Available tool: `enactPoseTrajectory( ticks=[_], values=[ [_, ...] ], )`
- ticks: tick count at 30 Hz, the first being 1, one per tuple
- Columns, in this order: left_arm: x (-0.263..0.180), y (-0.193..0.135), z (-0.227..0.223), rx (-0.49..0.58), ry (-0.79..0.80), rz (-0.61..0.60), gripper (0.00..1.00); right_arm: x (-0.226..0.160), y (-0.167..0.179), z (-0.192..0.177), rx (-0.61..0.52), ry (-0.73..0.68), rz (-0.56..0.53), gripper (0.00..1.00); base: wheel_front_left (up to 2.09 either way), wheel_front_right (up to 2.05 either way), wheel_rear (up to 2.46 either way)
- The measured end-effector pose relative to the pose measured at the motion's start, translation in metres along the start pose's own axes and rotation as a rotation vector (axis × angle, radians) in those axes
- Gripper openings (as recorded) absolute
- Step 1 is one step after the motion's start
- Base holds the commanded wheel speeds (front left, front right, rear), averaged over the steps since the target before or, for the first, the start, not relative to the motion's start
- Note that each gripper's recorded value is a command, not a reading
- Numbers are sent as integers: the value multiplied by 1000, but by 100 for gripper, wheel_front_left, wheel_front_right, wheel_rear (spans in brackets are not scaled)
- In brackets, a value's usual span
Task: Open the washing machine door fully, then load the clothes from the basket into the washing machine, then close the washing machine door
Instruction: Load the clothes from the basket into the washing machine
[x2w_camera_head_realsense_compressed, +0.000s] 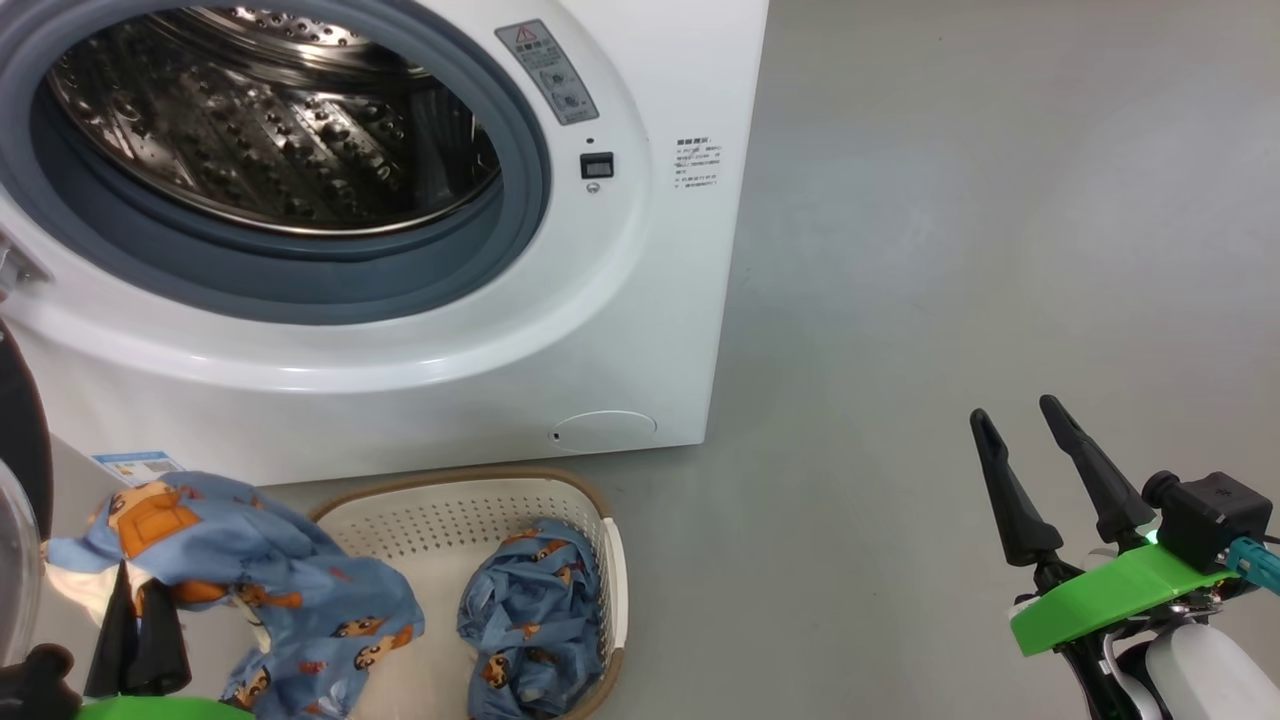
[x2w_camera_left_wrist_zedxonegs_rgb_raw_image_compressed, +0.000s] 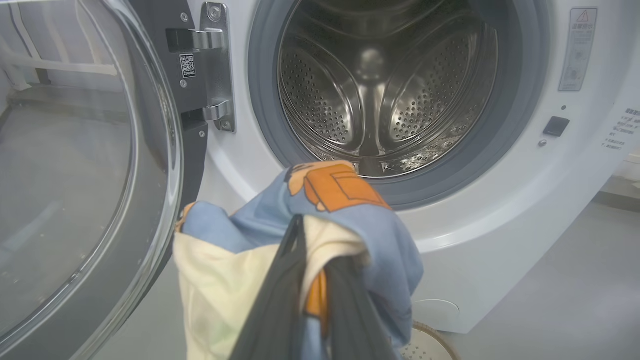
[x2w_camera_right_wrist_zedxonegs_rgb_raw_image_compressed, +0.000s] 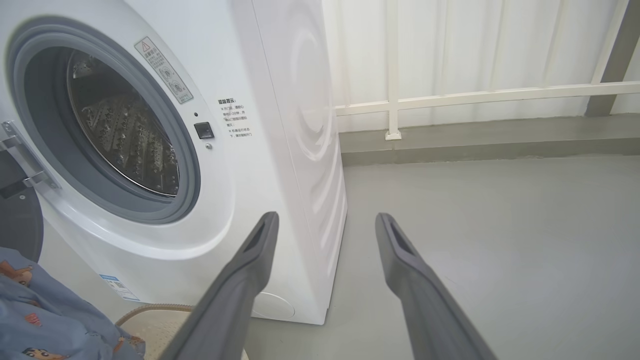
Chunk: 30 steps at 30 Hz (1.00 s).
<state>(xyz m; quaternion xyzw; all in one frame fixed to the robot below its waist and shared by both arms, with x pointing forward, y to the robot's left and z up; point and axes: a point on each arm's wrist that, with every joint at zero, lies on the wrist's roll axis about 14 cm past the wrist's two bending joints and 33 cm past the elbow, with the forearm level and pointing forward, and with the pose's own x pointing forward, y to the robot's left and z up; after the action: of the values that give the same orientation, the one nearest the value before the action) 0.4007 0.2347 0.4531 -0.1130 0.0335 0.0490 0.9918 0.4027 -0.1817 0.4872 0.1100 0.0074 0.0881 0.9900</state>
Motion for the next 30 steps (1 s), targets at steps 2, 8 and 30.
enactPoseTrajectory(
  ticks=[2, 8, 30],
  values=[
    [0, -1, -1, -6, 0, 1, 0, 0, -1, 0, 0, 0, -2, 100, 0, 0, 0],
    [2, -4, -7, -4, 15, -2, 0, 0, -2, -4, 3, 9, -7, 100, 0, 0, 0],
    [84, -48, 13, 36, -46, -148, 0, 13, -10, -32, 40, 68, -46, 100, 0, 0, 0]
  ],
)
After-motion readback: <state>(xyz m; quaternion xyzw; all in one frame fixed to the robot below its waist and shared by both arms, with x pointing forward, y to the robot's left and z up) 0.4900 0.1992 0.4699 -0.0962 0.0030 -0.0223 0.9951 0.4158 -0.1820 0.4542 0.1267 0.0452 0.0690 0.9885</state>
